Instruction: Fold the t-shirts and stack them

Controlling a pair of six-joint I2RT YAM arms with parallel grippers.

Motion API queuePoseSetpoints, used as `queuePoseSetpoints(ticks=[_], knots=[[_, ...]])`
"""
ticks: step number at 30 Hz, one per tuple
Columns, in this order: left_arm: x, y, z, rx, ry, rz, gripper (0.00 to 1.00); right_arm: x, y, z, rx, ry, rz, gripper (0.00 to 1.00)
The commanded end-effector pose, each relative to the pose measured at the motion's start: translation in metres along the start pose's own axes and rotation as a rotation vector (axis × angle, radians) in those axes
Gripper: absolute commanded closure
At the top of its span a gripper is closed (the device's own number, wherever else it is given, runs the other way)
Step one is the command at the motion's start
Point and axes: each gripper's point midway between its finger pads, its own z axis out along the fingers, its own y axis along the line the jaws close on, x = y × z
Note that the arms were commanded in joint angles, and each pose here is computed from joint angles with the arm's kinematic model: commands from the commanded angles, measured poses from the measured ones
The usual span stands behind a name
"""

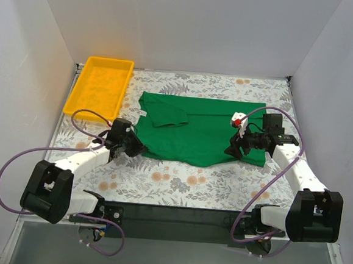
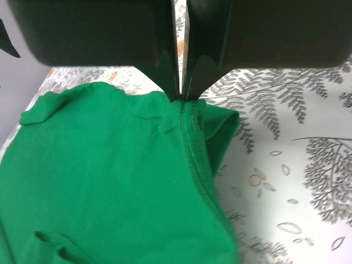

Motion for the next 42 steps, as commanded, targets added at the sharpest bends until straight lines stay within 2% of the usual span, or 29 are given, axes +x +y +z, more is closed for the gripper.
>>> queuePoseSetpoints(ticks=[1, 22, 42], knots=[[-0.012, -0.030, -0.013, 0.081, -0.025, 0.038, 1.00, -0.003, 0.003, -0.001, -0.011, -0.025, -0.007, 0.34], [-0.028, -0.071, -0.030, 0.165, -0.043, 0.075, 1.00, -0.004, 0.002, -0.001, -0.010, -0.027, -0.011, 0.34], [-0.047, -0.095, -0.023, 0.181, -0.047, 0.099, 1.00, -0.003, 0.002, -0.001, -0.009, -0.025, -0.011, 0.34]])
